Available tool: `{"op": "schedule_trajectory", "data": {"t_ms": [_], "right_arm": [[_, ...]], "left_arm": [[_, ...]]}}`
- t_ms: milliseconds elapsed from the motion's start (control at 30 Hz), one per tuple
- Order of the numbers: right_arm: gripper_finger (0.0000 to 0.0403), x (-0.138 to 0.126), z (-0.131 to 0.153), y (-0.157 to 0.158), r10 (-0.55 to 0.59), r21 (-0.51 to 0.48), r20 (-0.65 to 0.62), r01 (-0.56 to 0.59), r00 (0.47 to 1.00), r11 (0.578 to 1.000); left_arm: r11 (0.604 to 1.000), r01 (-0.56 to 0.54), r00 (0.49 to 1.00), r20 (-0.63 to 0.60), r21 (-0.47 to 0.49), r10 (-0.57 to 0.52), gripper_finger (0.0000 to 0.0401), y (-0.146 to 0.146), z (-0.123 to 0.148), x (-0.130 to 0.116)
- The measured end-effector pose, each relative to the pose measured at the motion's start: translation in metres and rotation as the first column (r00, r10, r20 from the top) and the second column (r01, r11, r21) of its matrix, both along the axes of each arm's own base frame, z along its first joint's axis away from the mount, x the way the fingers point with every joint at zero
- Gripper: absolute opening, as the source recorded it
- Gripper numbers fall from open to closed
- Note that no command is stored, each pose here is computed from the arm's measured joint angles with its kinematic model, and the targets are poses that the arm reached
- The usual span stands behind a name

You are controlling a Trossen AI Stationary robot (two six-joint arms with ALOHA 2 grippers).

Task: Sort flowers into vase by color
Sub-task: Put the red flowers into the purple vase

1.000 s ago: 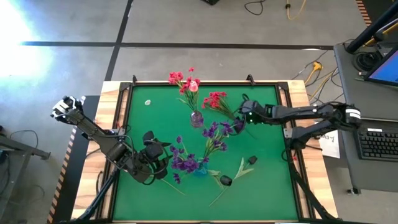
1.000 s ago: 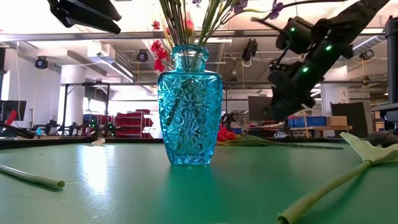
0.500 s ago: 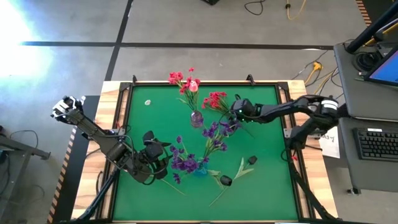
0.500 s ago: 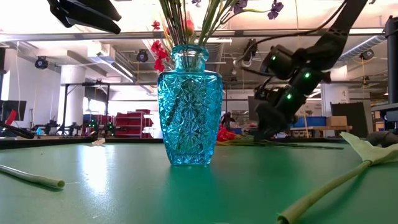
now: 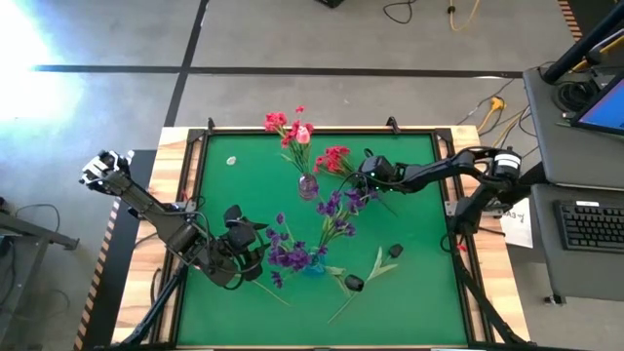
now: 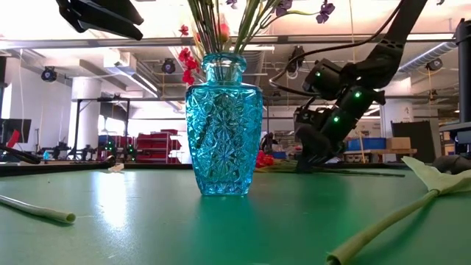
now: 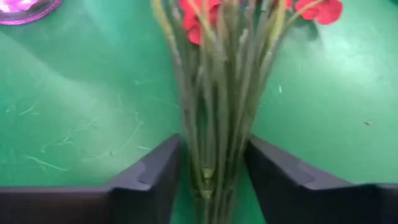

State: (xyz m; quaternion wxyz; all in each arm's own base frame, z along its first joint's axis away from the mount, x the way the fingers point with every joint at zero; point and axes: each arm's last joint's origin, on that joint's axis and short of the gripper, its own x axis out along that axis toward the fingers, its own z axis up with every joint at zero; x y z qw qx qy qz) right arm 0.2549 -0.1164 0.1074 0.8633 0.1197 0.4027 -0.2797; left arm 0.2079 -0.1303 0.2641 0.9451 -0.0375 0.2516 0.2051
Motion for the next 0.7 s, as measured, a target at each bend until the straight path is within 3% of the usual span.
{"op": "schedule_trajectory", "data": {"t_ms": [200, 333, 533, 700], "right_arm": [[0.0082, -0.001, 0.003, -0.001, -0.022, -0.008, 0.014, 0.022, 1.0, 1.0], [0.0041, -0.002, 0.005, -0.001, -0.025, -0.014, 0.018, 0.026, 1.0, 1.0], [0.0028, -0.005, 0.017, 0.0, -0.033, -0.024, 0.047, 0.034, 0.998, 0.999], [0.003, -0.016, 0.046, 0.003, -0.067, -0.074, 0.073, 0.072, 0.995, 0.995]], "left_arm": [[1.0, 0.0, 1.0, 0.0, -0.001, 0.0, 0.0213, 0.0, 0.0, 0.0], [1.0, 0.0, 1.0, 0.0, -0.001, 0.0, 0.0213, 0.0, 0.0, 0.0], [1.0, 0.012, 1.0, -0.013, -0.004, -0.012, 0.0213, 0.0, 0.004, -0.001], [0.998, 0.068, 0.998, -0.008, 0.001, -0.068, 0.0213, -0.003, 0.028, 0.002]]}}
